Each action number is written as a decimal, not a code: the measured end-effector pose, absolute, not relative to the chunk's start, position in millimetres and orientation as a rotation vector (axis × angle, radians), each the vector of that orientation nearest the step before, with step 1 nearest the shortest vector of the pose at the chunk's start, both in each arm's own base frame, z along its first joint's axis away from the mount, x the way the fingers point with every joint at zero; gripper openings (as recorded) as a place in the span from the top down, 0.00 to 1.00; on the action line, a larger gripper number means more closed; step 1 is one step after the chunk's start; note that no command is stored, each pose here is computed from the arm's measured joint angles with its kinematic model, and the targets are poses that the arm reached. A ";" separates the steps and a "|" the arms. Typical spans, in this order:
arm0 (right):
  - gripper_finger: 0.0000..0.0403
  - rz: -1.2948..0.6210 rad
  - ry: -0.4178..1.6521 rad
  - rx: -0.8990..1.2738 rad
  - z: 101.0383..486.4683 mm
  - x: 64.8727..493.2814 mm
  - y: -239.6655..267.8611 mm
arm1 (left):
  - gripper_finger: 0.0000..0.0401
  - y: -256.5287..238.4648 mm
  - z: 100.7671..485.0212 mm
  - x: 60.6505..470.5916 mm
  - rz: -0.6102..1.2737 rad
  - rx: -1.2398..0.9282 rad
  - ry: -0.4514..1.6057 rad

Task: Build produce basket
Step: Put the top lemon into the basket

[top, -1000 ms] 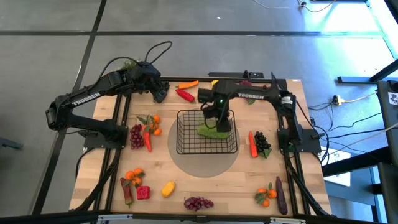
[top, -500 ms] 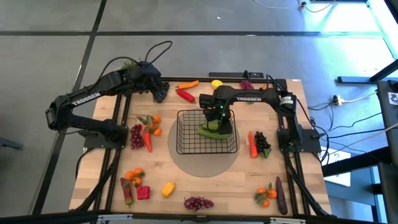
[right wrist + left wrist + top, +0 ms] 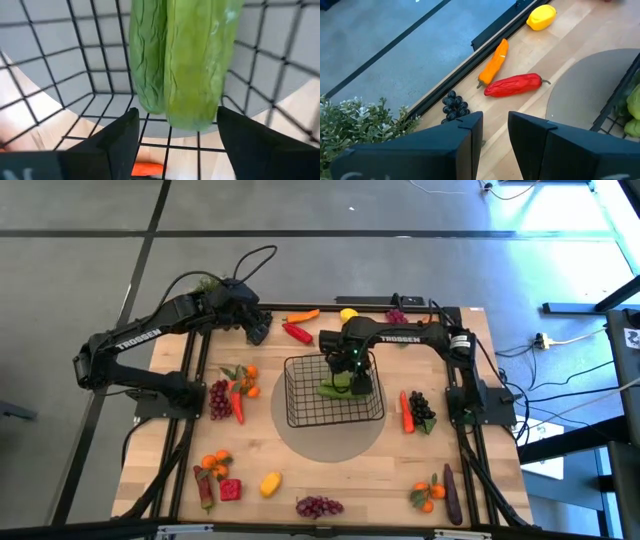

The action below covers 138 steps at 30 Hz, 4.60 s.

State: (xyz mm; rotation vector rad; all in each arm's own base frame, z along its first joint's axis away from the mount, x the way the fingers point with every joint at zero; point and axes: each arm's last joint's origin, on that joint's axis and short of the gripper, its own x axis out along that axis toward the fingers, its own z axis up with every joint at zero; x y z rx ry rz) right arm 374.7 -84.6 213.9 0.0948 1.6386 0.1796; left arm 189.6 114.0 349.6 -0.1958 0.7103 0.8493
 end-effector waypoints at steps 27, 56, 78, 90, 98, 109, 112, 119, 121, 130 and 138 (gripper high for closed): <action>0.37 -0.353 1.299 0.193 339.7 342.7 -212.7 | 0.80 113.9 349.6 189.6 0.852 -0.204 0.707; 0.37 -0.278 1.390 0.207 210.0 346.4 -317.9 | 0.80 128.6 356.3 189.1 0.695 -0.393 0.561; 0.37 -0.190 1.381 0.259 166.1 353.9 -329.6 | 0.80 128.7 356.2 188.9 0.702 -0.390 0.562; 0.59 -0.168 1.372 0.272 166.4 354.5 -328.0 | 0.80 128.7 356.2 188.9 0.702 -0.389 0.562; 0.66 -0.118 1.358 0.317 166.7 356.0 -322.9 | 0.80 128.7 356.2 188.9 0.696 -0.372 0.569; 0.67 -0.047 1.389 0.278 166.6 360.4 -312.4 | 0.80 128.7 356.2 188.9 0.690 -0.352 0.576; 0.79 -0.034 1.390 0.267 166.8 364.9 -307.2 | 0.80 128.7 356.2 188.9 0.683 -0.334 0.582; 1.00 0.001 1.395 0.234 166.9 374.2 -295.5 | 0.80 128.7 356.1 188.9 0.683 -0.333 0.583; 1.00 0.012 1.396 0.223 167.1 376.7 -292.3 | 0.80 128.7 356.1 188.8 0.683 -0.333 0.583; 0.98 0.002 1.398 0.236 167.3 380.1 -287.9 | 0.80 128.7 356.0 188.8 0.675 -0.309 0.592; 0.84 -0.011 1.339 0.185 191.5 390.5 -286.0 | 0.80 128.7 356.1 188.8 0.677 -0.315 0.590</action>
